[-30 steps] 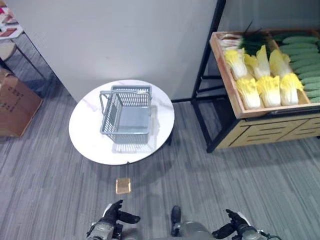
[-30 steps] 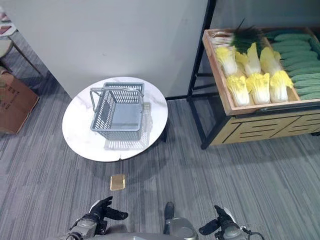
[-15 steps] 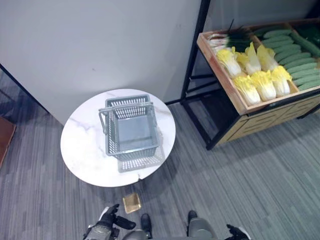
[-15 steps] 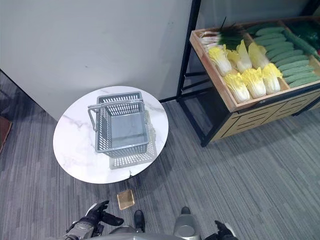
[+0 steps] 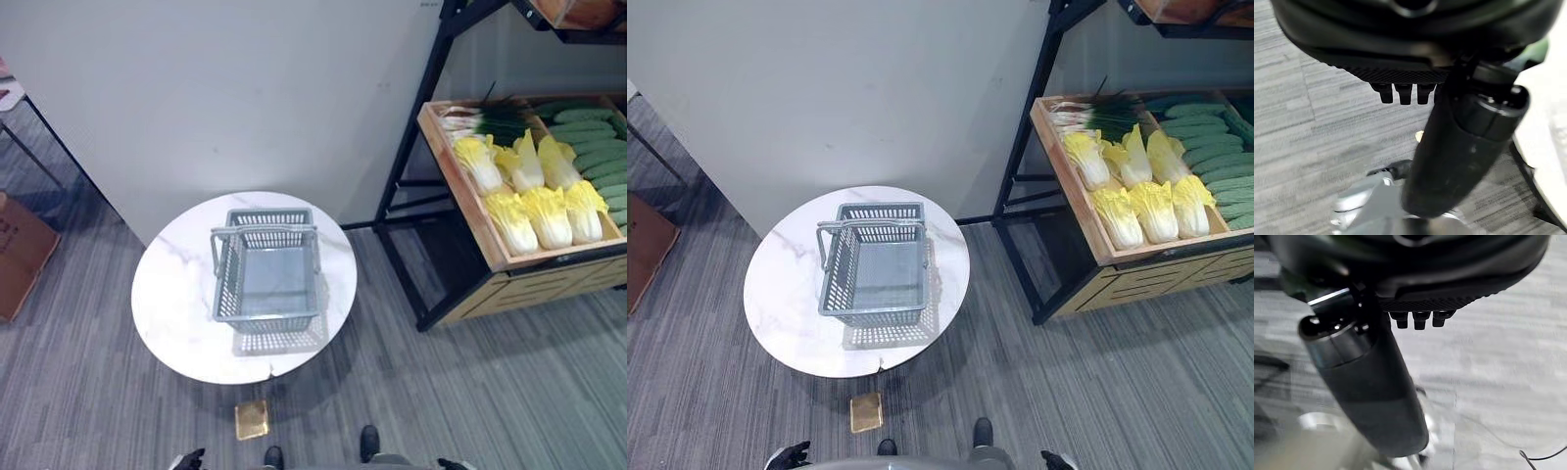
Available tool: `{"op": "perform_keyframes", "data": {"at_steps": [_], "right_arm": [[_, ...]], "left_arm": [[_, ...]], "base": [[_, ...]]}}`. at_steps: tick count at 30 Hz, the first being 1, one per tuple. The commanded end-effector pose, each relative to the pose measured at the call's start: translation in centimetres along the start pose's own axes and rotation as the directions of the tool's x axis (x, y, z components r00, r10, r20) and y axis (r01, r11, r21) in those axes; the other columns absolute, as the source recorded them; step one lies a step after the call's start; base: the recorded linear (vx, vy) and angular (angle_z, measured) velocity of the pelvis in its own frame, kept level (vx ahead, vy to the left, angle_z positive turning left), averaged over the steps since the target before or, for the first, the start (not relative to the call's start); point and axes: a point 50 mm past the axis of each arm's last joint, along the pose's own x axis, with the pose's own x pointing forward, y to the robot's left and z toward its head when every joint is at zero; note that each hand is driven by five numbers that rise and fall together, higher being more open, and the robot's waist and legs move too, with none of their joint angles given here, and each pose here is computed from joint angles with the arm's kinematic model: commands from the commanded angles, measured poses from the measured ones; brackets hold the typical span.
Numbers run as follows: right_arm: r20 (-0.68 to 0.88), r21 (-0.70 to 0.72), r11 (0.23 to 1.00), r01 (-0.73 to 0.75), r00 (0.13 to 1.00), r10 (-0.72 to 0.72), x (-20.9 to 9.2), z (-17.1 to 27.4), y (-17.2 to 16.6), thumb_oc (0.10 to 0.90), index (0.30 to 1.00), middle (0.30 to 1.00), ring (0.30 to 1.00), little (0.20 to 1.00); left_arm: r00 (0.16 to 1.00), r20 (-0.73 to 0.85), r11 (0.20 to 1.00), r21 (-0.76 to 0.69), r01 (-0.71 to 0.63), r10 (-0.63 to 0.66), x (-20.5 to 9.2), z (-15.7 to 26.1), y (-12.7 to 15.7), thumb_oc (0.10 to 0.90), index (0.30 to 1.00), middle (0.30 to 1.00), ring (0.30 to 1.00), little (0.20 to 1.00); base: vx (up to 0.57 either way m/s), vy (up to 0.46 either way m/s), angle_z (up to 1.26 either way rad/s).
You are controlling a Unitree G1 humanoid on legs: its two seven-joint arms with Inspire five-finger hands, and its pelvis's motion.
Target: Get the vegetables into the basket
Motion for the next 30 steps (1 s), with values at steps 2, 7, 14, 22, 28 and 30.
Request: {"op": "perform_keyframes", "data": {"at_steps": [2, 7, 14, 22, 28, 30], "right_arm": [[0.233, -0.040, 0.969, 0.245, 0.945, -0.229, -0.1, 6.5, -6.7, 0.900, 1.000, 1.000, 1.000, 1.000], [0.909, -0.104, 0.606, 0.788, 0.322, -0.264, -12.2, 21.3, -15.3, 0.900, 1.000, 1.000, 1.000, 1.000], [0.947, 0.034, 0.619, 0.784, -0.223, 0.230, -25.4, 33.3, -6.7, 0.900, 1.000, 1.000, 1.000, 1.000], [0.888, 0.034, 0.747, 0.664, -0.364, 0.282, -31.2, 40.4, -1.0, 0.900, 1.000, 1.000, 1.000, 1.000], [0.897, 0.027, 0.778, 0.627, -0.358, 0.257, -32.6, 42.9, 1.1, 0.900, 1.000, 1.000, 1.000, 1.000], [0.901, 0.025, 0.773, 0.634, -0.350, 0.258, -32.8, 43.4, 1.6, 0.900, 1.000, 1.000, 1.000, 1.000]], "left_arm": [[0.996, 0.077, 0.999, -0.006, -0.050, 0.050, 0.4, 2.7, 1.5, 0.900, 1.000, 1.000, 1.000, 1.000], [0.992, 0.117, 0.994, -0.097, -0.041, 0.053, 0.2, 2.4, 1.2, 0.900, 1.000, 1.000, 1.000, 1.000], [0.995, 0.087, 0.999, -0.017, -0.044, 0.046, 0.3, 2.4, 1.2, 0.900, 1.000, 1.000, 1.000, 1.000], [0.985, 0.146, 0.996, -0.028, -0.088, 0.092, 0.5, 4.7, 1.5, 0.900, 1.000, 1.000, 1.000, 1.000], [0.976, 0.187, 0.994, -0.024, -0.111, 0.113, 0.6, 6.1, 2.2, 0.900, 1.000, 1.000, 1.000, 1.000], [0.973, 0.198, 0.993, -0.019, -0.118, 0.119, 0.6, 6.5, 2.3, 0.900, 1.000, 1.000, 1.000, 1.000]], "base": [[0.04, -0.037, 0.25], [-0.02, 0.037, -0.09], [0.03, 0.021, 0.06], [-0.04, 0.005, 0.27], [-0.03, 0.008, 0.03], [-0.03, 0.024, 0.08]]}}
